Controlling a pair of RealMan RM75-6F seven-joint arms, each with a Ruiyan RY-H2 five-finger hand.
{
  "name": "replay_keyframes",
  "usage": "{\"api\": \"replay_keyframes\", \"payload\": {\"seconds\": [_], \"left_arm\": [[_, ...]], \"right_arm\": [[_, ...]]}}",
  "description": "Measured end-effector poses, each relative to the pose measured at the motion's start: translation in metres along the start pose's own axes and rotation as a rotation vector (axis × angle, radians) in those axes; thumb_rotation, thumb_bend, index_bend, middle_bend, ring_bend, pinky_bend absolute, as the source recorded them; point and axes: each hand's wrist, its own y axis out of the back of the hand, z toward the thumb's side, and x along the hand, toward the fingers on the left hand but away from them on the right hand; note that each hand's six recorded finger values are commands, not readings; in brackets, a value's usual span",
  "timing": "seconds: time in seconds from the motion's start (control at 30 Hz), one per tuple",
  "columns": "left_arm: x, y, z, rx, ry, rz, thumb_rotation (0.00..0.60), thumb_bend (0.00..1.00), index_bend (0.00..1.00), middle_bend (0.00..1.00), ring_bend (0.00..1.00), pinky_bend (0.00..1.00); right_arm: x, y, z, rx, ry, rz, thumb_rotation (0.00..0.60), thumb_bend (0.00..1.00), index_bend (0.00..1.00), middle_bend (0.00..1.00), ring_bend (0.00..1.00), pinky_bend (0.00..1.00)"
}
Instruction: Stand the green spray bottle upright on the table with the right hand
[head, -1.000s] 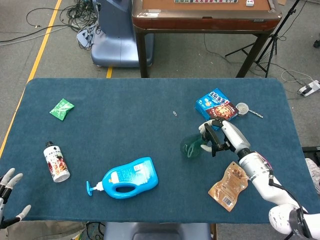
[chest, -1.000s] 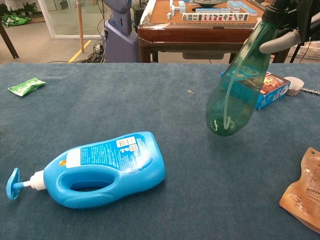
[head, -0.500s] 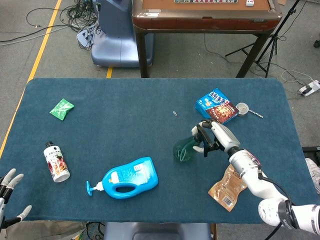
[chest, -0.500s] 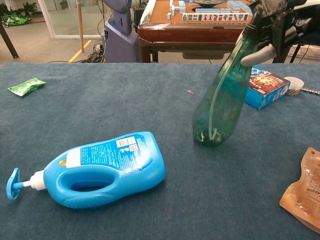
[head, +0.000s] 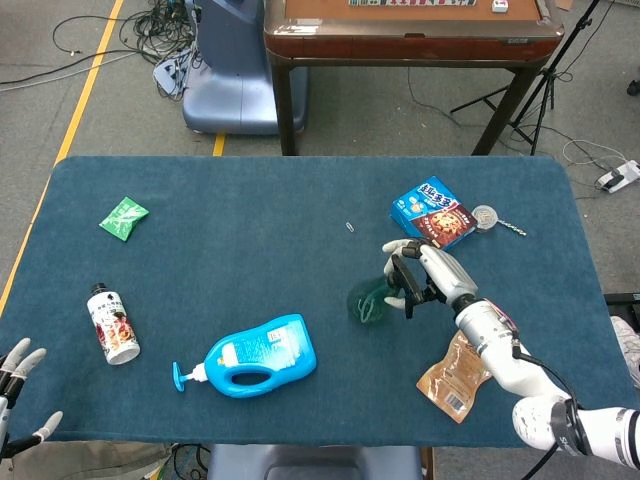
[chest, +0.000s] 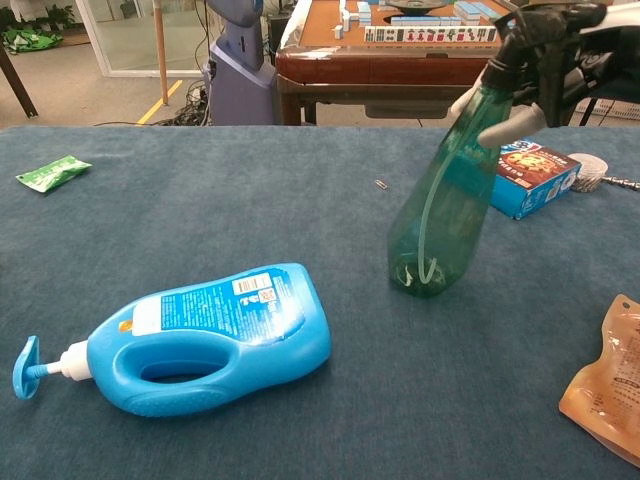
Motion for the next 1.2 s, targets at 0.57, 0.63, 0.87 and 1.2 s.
{"api": "replay_keyframes", "payload": {"seconds": [0.57,0.63,0.87,1.2], "left_arm": [[0.000,0.001,0.000,0.002,0.001,0.003,0.600,0.26,0.11,0.00,0.00,0.00],[0.000,0.001,0.000,0.003,0.000,0.004,0.600,0.26,0.11,0.00,0.00,0.00],[0.001,0.003,0.000,0.004,-0.003,0.010,0.600,0.26,0.11,0.00,0.00,0.00],[0.006,0.005,0.004,0.009,-0.015,0.017,0.600,0.26,0.11,0.00,0.00,0.00]], "right_arm": [[0.000,-0.001,-0.004,-0.006,0.021,-0.017,0.600,0.00,0.29,0.15,0.02,0.00],[0.000,-0.001,-0.005,-0.004,0.021,-0.019,0.600,0.00,0.28,0.14,0.01,0.00],[0.005,-0.002,-0.010,0.026,0.019,-0.017,0.600,0.00,0.21,0.12,0.00,0.00],[0.034,0.012,-0.020,0.073,0.032,-0.060,0.600,0.00,0.17,0.10,0.00,0.00]]}}
